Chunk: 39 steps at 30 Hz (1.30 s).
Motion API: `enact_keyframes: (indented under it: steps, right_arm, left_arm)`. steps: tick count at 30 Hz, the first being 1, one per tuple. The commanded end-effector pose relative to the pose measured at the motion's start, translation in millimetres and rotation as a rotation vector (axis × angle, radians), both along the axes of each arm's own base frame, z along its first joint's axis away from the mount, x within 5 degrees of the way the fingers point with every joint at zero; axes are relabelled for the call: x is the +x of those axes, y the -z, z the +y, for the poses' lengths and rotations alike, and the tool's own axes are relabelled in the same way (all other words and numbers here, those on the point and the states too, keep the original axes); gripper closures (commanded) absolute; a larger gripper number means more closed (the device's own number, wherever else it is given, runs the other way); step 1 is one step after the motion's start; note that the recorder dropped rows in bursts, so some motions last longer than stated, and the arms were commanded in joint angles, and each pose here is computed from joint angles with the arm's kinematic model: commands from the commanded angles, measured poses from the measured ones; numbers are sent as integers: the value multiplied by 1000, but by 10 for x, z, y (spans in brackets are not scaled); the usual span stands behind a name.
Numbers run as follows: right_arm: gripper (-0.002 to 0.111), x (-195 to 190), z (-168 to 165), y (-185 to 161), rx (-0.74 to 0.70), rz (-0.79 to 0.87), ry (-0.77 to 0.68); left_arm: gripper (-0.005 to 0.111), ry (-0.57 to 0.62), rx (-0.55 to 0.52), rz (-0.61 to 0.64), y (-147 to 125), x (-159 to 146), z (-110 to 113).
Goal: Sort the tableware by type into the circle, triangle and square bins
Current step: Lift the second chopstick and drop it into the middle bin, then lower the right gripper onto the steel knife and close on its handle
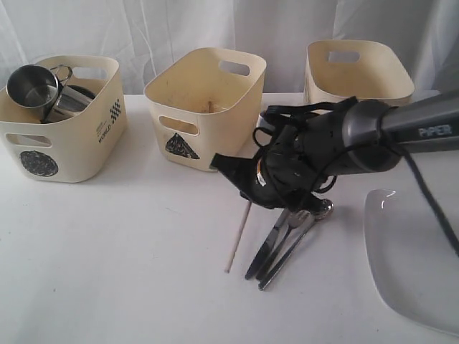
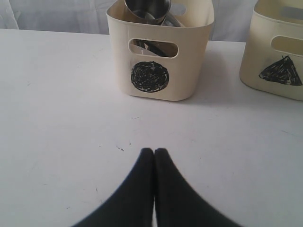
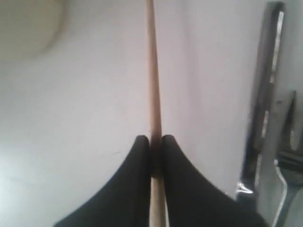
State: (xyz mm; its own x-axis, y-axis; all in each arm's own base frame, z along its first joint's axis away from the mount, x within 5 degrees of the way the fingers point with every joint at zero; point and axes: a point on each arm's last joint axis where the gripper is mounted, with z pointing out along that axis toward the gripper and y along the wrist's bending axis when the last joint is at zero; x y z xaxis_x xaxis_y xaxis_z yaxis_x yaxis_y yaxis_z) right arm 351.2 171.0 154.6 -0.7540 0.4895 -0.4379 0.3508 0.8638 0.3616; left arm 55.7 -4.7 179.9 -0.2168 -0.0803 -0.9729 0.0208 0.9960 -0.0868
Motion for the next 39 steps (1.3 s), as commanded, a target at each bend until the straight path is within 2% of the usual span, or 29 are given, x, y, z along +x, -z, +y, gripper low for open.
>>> enact_keyframes:
  steps: [1,5,11,16,23,31,33,37,39]
  right_arm:
    - [108,-79,-8,-462,99,-218,-142]
    - [108,-53,-140,-841,129,-384,-195]
    - [108,182,-456,-1242,125,-500,-100]
    - [108,470,-546,-1510,99,-600,-84]
    - [108,909,-465,-1554,104,-659,-75]
    - [107,1440,-313,-1220,106,-664,-75]
    - [102,1550,-281,-1107,103,-660,-76]
    - [75,1625,-263,-1005,61,-657,-101]
    - [68,1615,-275,-1025,36,-653,-107]
  left_arm:
    - [107,6,-15,-7,2,-2,-6]
    - [107,6,-15,-7,2,-2,-6]
    - [107,6,-15,-7,2,-2,-6]
    - [107,6,-15,-7,2,-2,-6]
    - [107,6,-15,-7,2,-2,-6]
    - [107,6,-15,-7,2,-2,-6]
    - [107,6,-15,-7,2,-2,-6]
    - [107,6,-15,-7,2,-2,-6]
    - [107,6,-15,-7,2,-2,-6]
